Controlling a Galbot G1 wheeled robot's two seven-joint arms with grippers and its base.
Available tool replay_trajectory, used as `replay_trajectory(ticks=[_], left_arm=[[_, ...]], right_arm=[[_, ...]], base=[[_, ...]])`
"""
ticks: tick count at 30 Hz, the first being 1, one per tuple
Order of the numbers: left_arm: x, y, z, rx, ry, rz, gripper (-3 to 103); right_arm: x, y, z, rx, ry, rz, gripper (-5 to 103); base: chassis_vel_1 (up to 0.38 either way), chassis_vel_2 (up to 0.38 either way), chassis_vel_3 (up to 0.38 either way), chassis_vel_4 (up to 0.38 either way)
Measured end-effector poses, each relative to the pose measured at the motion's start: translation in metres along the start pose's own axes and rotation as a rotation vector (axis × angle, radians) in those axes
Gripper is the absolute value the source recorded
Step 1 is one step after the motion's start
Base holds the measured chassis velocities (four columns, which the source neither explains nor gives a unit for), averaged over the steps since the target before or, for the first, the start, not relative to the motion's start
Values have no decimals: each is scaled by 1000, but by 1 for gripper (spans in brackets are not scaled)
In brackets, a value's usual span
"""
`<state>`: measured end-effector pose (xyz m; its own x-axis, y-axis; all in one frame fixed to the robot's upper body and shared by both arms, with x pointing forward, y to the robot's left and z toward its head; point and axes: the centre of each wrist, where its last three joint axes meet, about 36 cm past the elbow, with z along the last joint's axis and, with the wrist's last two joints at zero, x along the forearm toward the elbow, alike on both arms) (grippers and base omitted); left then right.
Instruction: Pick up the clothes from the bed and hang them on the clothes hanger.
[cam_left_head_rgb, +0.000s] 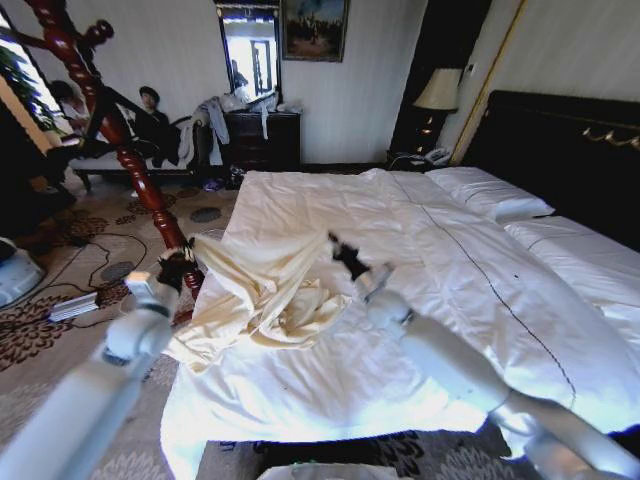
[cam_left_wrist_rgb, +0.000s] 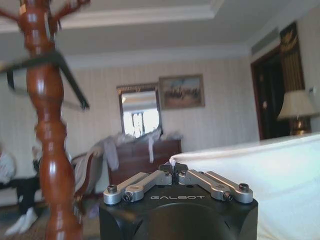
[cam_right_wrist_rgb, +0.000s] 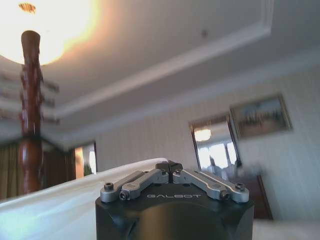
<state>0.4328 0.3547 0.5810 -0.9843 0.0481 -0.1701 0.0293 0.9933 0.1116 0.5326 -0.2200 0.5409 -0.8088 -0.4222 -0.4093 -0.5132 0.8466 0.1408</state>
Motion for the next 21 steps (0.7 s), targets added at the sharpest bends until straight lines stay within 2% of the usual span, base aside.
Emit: replay_trajectory(ticks=[2,4,7,12,15,17,21], left_arm=[[-12,6,-28,9,-47,23,0],[-15,7,-35,9,-59,29,0],[-20,8,-71,3,-113,75,0],[-24,3,-100,3,-159,132,0],[-34,-4,-135,58,-210,188,0],[-35,-4,-136,59,-213,190,0],[-59,-6,-169,95,-279,206,0]], right_arm=[[-17,-8,-44,3,-91,-11,0],[-21,-9,-54,3,-112,-14,0],[-56,-7,-116,14,-231,-55,0],[-67,-4,-149,11,-285,-80,0],[-65,-10,-182,35,-329,-81,0],[-65,-11,-183,36,-330,-81,0],[-65,-24,-207,67,-361,-70,0]], base=[[0,0,0,0],[0,0,0,0],[0,0,0,0],[0,0,0,0],[0,0,0,0],[0,0,0,0],[0,0,0,0]])
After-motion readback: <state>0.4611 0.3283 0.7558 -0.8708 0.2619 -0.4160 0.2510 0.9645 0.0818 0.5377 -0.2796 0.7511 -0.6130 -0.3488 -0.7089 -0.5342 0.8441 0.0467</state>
